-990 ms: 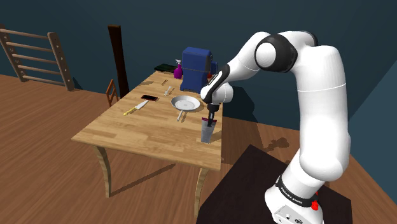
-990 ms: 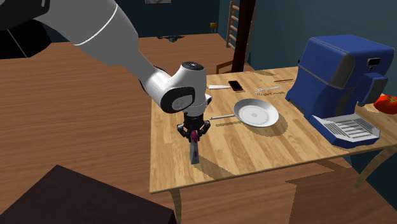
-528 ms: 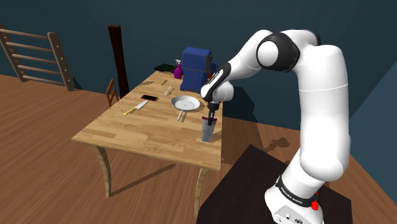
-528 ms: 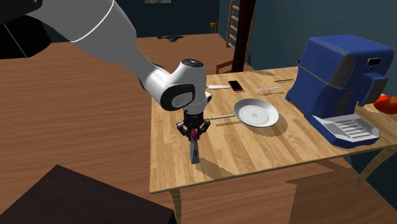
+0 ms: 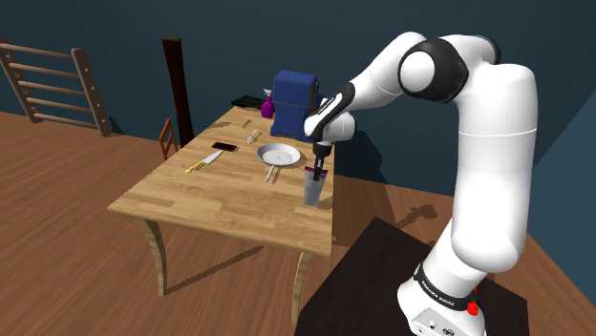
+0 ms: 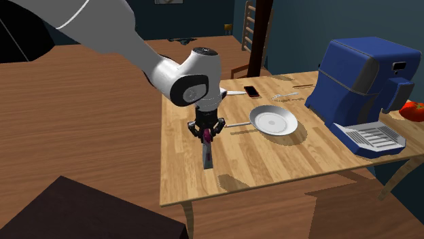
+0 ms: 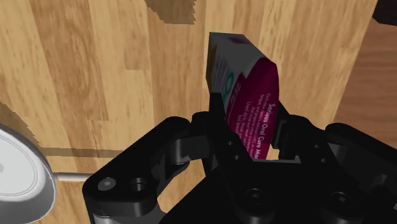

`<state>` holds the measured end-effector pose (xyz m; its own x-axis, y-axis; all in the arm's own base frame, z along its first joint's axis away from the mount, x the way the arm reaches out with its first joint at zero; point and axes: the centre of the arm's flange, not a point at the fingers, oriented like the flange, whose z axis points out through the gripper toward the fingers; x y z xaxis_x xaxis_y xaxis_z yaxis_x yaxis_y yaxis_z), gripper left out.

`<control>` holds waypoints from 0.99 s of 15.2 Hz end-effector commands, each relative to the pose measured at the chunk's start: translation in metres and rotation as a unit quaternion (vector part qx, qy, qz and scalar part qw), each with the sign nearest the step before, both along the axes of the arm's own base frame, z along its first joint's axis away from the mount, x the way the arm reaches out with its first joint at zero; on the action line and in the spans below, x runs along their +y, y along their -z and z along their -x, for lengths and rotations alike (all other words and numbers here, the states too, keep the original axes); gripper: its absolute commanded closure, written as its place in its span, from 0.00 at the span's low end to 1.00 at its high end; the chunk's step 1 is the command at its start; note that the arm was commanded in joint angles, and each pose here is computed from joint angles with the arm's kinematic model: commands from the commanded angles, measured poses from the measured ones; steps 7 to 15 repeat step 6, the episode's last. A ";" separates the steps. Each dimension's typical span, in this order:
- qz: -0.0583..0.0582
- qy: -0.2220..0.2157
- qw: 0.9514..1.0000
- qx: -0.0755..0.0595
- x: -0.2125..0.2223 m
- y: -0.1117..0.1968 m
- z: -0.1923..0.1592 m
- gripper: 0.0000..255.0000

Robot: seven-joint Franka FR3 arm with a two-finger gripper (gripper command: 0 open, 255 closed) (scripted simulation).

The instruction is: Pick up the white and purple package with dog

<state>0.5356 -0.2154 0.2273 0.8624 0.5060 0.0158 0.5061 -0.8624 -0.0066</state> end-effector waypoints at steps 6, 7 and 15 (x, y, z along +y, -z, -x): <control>0.000 0.000 1.000 0.000 -0.001 -0.027 0.001 1.00; 0.000 0.000 1.000 0.000 -0.001 -0.027 0.001 1.00; 0.000 0.000 1.000 0.000 -0.001 -0.027 0.001 1.00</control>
